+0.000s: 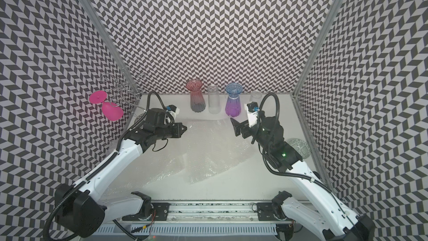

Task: Unwrap the vase from the bubble wrap
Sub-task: Pick up the bubble wrap from the center of the board, then place the bubble wrap at the center of the board.

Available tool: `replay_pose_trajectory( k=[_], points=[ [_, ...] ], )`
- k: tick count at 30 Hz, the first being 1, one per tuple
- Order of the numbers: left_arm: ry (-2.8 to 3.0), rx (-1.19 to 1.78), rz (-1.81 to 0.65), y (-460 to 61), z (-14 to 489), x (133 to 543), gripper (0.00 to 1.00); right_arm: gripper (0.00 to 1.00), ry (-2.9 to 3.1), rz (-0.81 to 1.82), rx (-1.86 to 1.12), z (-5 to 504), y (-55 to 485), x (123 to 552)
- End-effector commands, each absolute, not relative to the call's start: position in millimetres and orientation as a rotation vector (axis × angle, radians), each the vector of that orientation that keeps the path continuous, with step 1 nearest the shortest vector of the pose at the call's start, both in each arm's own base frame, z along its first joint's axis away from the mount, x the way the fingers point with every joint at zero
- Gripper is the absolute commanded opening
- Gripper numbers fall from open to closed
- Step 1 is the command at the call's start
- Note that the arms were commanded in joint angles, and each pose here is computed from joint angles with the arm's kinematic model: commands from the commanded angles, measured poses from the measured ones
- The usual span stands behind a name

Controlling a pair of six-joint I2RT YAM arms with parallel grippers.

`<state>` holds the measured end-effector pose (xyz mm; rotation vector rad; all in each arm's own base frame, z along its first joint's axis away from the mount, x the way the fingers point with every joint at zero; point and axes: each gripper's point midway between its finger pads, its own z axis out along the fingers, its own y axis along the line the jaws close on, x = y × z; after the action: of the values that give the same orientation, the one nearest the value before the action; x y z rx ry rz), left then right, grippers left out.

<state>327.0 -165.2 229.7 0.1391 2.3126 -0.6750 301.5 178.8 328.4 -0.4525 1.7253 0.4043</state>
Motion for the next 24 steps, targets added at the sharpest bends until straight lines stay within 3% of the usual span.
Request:
replay_pose_trajectory(
  k=[1, 9, 24],
  points=[
    [2.337, 0.029, -0.546, -133.3, 243.3, 325.9, 0.00, 0.99, 1.732, 0.535, -0.477, 340.9, 190.8, 284.7],
    [2.360, -0.236, -0.256, -29.7, 242.3, 339.2, 0.00, 0.99, 1.665, 0.598, -0.565, 350.4, 191.5, 252.4],
    [2.355, -0.587, 0.126, 88.5, 202.4, 321.6, 0.00, 0.99, 1.645, 0.432, -0.618, 348.9, 189.9, 245.7]
  ],
)
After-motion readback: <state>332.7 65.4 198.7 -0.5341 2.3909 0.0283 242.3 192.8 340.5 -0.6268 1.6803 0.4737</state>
